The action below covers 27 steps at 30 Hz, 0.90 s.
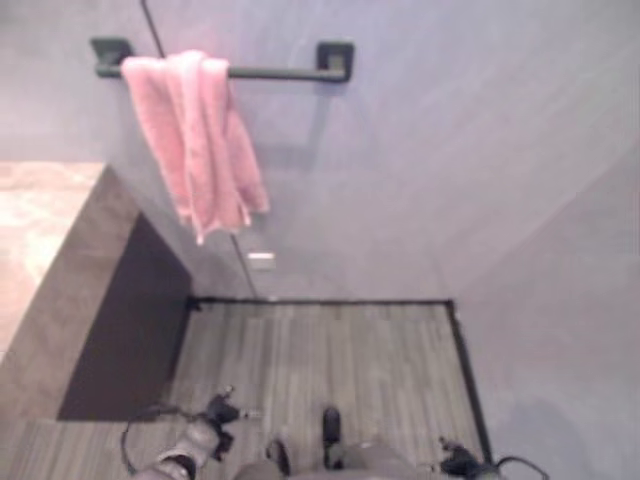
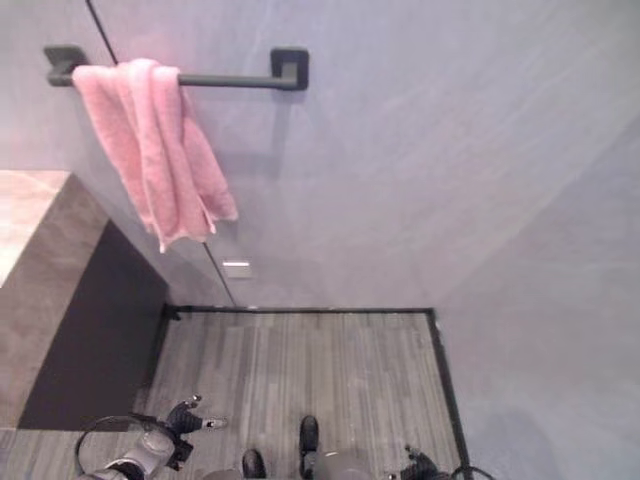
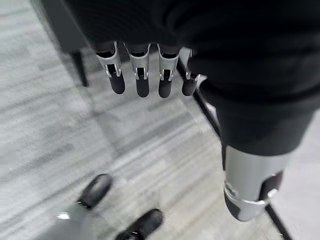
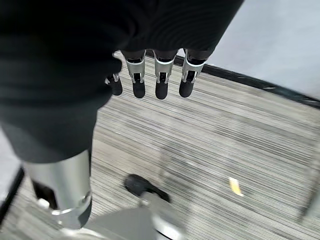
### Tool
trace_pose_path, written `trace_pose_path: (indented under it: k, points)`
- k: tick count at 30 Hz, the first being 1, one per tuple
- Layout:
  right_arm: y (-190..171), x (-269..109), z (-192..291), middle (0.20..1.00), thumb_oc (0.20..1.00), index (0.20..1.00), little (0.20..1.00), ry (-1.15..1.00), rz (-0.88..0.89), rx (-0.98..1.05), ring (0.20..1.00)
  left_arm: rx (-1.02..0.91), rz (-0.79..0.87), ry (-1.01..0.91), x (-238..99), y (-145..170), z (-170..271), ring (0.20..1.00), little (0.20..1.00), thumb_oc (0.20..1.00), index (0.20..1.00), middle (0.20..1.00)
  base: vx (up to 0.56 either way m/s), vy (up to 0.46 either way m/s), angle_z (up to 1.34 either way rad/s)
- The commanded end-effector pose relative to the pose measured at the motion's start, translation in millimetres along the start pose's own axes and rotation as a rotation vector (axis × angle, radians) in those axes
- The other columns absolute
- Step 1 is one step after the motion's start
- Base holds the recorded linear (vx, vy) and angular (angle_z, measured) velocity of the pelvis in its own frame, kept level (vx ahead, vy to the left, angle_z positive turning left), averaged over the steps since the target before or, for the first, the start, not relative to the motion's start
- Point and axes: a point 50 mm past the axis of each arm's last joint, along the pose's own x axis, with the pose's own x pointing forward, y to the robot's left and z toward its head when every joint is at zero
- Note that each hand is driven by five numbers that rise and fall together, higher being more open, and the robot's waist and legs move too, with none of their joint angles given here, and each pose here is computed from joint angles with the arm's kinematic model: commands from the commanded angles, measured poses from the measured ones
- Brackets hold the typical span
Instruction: Put brush and paste in cup on sink, flatten towel.
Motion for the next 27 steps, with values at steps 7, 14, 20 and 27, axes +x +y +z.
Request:
trace_pose_path:
  k: [7, 14, 20, 27]
  points:
    - [-11.1, -3.9, -19.1, 1.000, 1.000, 1.000, 1.000, 0.071, -0.054, 0.027, 1.000, -0.055, 0.022, 0.091, -7.8, -3.5, -30.6, 1.000, 1.000, 1.000, 1.000, 1.000, 0.10, 0.110, 0.14]
    - [-3.0, -3.2, -18.0, 1.000, 1.000, 1.000, 1.000, 0.076, -0.025, 0.020, 1.000, -0.054, 0.023, 0.111, -10.2, -1.2, -39.0, 1.000, 1.000, 1.000, 1.000, 1.000, 0.25, 0.279, -0.12]
    - [-1.8, 0.1, -6.1, 1.000, 1.000, 1.000, 1.000, 0.049, -0.025, 0.043, 1.000, -0.043, 0.026, 0.099, -9.2, 2.7, -36.4, 1.000, 1.000, 1.000, 1.000, 1.000, 0.20, 0.323, -0.07]
    - [-7.8, 3.3, 15.4, 1.000, 1.000, 1.000, 1.000, -0.040, -0.050, 0.084, 1.000, 0.005, 0.016, 0.080, -8.8, 4.9, -34.3, 1.000, 1.000, 1.000, 1.000, 1.000, 0.12, 0.282, -0.08]
